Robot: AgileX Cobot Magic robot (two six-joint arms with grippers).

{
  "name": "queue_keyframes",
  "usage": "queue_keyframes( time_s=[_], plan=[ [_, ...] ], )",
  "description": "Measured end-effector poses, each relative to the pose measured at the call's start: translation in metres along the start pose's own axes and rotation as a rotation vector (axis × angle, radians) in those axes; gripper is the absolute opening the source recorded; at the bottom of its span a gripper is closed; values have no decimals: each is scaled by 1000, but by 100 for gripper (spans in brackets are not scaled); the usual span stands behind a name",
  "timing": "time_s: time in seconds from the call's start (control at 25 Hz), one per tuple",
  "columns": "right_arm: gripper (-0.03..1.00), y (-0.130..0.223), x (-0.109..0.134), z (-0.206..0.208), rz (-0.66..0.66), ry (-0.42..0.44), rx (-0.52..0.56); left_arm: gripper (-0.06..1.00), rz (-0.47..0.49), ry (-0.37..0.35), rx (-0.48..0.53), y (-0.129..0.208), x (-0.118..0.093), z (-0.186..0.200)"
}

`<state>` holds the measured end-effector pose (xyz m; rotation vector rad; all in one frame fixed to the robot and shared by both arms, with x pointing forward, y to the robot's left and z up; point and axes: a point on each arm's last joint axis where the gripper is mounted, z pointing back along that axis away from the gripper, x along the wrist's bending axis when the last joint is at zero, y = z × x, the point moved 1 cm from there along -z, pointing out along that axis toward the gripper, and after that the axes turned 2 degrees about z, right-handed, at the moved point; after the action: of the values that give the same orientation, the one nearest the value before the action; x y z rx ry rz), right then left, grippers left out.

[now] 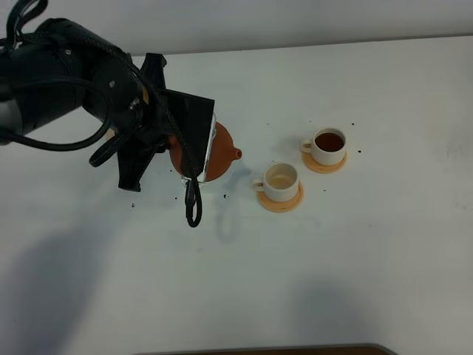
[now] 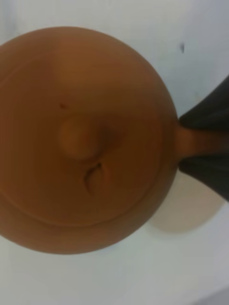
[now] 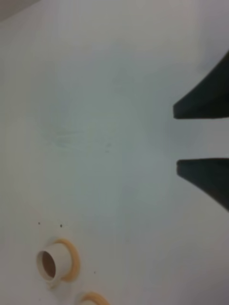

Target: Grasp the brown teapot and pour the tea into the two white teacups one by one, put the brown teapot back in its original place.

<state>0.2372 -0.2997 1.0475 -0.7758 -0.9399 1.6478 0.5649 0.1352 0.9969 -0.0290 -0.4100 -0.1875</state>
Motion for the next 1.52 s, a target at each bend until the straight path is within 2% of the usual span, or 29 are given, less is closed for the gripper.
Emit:
queue_keyframes(
  time_s=[0.12, 0.24, 0.44, 0.6, 0.96, 1.52],
  plan=[
    [24, 0, 0, 0, 0, 0, 0, 14, -49, -86, -10, -2, 5, -13],
    [24, 0, 0, 0, 0, 0, 0, 14, -101, -130, -5, -5, 10, -29],
    [24, 0, 0, 0, 0, 0, 0, 14, -220, -165, 10, -12, 11, -56],
    [24, 0, 0, 0, 0, 0, 0, 14, -329, -216, 12, -22, 13, -62],
    [24, 0, 0, 0, 0, 0, 0, 14, -406, -281, 3, -27, 18, -64],
    [24, 0, 0, 0, 0, 0, 0, 14, -461, -310, -40, -37, 16, -84]
  ],
)
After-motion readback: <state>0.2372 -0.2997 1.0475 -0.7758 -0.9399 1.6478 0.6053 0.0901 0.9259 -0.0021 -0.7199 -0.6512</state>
